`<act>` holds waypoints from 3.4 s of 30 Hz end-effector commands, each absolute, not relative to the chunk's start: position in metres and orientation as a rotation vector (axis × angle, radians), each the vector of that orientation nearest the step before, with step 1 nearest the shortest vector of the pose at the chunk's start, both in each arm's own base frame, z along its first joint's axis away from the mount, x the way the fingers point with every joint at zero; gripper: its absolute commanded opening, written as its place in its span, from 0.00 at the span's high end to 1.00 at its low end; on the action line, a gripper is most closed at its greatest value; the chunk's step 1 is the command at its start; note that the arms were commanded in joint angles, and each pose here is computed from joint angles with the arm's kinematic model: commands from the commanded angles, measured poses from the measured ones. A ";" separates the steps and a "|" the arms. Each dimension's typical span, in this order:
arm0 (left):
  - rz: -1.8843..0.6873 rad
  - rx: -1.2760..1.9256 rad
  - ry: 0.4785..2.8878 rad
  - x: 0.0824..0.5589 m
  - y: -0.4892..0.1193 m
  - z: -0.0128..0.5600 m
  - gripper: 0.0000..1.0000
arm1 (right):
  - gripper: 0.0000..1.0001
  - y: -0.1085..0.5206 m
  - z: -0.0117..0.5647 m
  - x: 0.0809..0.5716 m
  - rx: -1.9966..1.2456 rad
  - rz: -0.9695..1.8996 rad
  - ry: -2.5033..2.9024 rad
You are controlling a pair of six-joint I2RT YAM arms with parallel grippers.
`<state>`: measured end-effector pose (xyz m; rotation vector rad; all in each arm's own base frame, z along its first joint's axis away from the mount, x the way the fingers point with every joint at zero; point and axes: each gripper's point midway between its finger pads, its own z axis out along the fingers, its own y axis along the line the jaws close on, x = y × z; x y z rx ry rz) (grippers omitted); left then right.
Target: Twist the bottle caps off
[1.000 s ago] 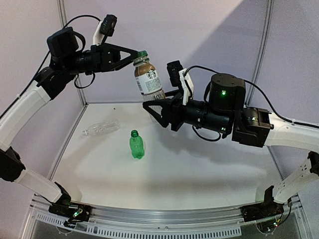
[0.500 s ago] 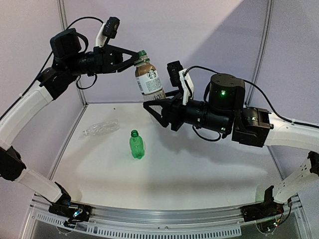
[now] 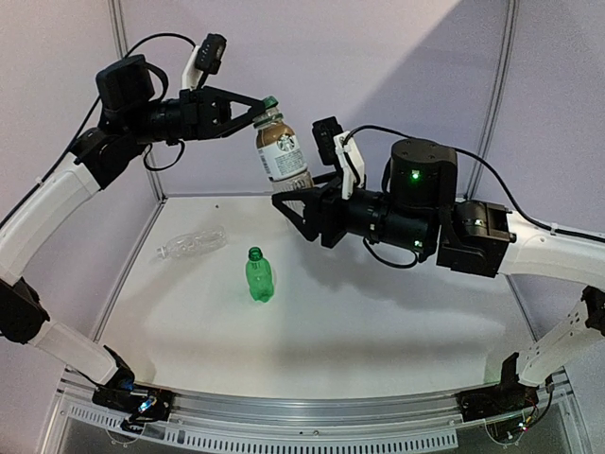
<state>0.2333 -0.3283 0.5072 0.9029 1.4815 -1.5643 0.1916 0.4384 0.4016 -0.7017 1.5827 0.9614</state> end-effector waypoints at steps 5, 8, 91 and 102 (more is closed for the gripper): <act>-1.353 0.587 1.752 0.277 -0.311 0.480 0.70 | 0.77 0.429 0.387 0.217 -0.618 0.778 1.651; -1.283 0.494 1.812 0.287 -0.299 0.479 0.70 | 0.77 0.424 0.379 0.219 -0.598 0.760 1.672; -0.950 0.466 1.750 0.276 -0.208 0.417 0.03 | 0.76 0.411 0.375 0.209 -0.598 0.800 1.708; -1.493 0.825 1.517 0.225 -0.260 0.475 0.08 | 0.75 0.441 0.382 0.177 -0.757 1.023 1.650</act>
